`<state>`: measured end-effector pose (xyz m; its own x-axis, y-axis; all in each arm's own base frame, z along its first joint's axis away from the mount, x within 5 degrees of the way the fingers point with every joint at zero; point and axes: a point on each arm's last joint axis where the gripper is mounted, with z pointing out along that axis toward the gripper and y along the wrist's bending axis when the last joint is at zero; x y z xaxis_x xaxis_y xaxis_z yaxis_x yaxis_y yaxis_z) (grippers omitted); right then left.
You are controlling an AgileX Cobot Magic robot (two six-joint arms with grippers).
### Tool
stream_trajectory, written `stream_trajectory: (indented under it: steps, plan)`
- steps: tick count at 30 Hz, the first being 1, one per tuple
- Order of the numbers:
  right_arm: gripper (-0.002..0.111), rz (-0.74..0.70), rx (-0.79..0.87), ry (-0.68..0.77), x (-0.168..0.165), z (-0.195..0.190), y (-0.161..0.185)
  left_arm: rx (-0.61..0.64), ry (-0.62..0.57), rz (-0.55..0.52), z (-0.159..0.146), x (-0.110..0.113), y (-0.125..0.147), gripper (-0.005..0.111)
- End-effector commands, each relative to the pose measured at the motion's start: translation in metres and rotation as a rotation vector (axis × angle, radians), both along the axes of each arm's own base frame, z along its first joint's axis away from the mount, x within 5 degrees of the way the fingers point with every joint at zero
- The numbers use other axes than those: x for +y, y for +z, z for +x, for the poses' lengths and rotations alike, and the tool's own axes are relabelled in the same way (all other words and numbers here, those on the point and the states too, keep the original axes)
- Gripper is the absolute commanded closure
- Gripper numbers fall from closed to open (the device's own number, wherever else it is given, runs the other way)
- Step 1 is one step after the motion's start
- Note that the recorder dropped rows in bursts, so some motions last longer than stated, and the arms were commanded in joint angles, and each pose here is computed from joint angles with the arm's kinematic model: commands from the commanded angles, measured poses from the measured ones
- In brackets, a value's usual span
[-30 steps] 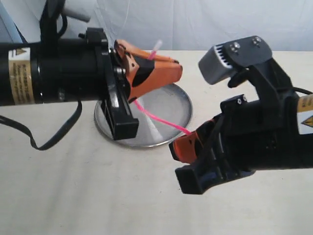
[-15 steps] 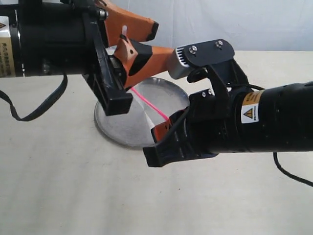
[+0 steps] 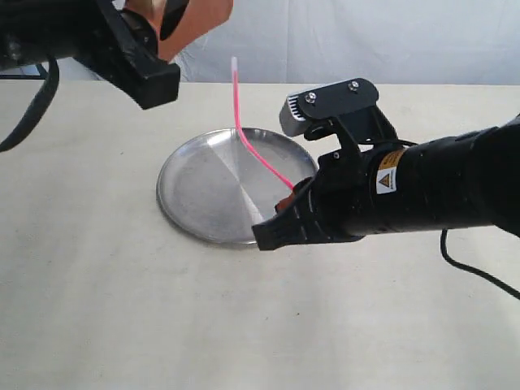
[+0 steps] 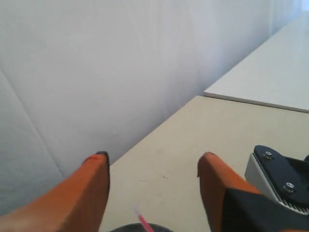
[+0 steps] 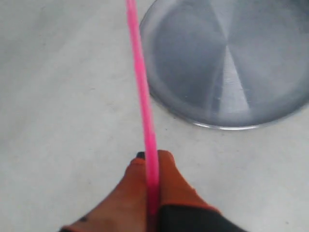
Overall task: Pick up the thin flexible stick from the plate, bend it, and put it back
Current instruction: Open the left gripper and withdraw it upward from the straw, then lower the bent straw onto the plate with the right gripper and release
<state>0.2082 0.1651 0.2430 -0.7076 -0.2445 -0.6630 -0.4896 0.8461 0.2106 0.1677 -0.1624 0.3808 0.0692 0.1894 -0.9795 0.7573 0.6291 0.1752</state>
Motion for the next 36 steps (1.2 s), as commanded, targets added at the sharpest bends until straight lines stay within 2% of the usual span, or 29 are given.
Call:
stream_trajectory:
  steps: [1, 4, 7, 10, 13, 16, 19, 26, 29, 33, 35, 36]
  plan:
    - [0.109, -0.025, -0.01, -0.076, -0.011, 0.024, -0.011, -0.025, 0.077, -0.032, 0.0, 0.008, 0.008, 0.052]
    - [0.109, -0.057, 0.028, -0.111, -0.012, 0.046, -0.024, -0.043, 0.181, -0.042, 0.005, 0.016, 0.009, 0.053]
    - [0.109, -0.104, 0.082, -0.097, -0.002, 0.07, -0.038, -0.059, 0.342, -0.047, 0.01, 0.031, 0.005, 0.053]
    - [0.109, -0.144, 0.14, -0.07, 0.012, 0.092, -0.051, -0.021, 0.506, -0.089, 0.012, 0.048, 0.001, 0.053]
    - [0.109, -0.159, 0.169, -0.066, 0.024, 0.114, -0.066, 0.017, 0.606, -0.076, 0.007, 0.063, 0.0, 0.053]
    - [0.109, -0.167, 0.174, -0.064, 0.034, 0.132, -0.079, 0.011, 0.656, 0.017, 0.0, 0.075, 0.001, 0.053]
    - [0.109, -0.195, 0.162, -0.052, 0.039, 0.147, -0.09, 0.034, 0.707, 0.054, -0.007, 0.086, 0.001, 0.053]
    - [0.109, -0.256, 0.267, -0.047, 0.036, 0.166, -0.106, 0.124, 0.872, 0.115, -0.017, 0.109, -0.004, 0.053]
    - [0.098, -0.25, 0.256, -0.051, 0.036, 0.167, -0.105, 0.134, 0.902, 0.129, -0.017, 0.112, -0.005, 0.053]
    - [0.068, -0.245, 0.25, -0.053, 0.036, 0.168, -0.104, 0.138, 0.893, 0.124, -0.017, 0.111, -0.005, 0.053]
    - [0.06, -0.246, 0.253, -0.052, 0.036, 0.167, -0.101, 0.147, 0.889, 0.119, -0.017, 0.111, -0.006, 0.053]
    - [0.06, -0.246, 0.249, -0.05, 0.036, 0.166, -0.097, 0.152, 0.889, 0.117, -0.017, 0.111, -0.006, 0.053]
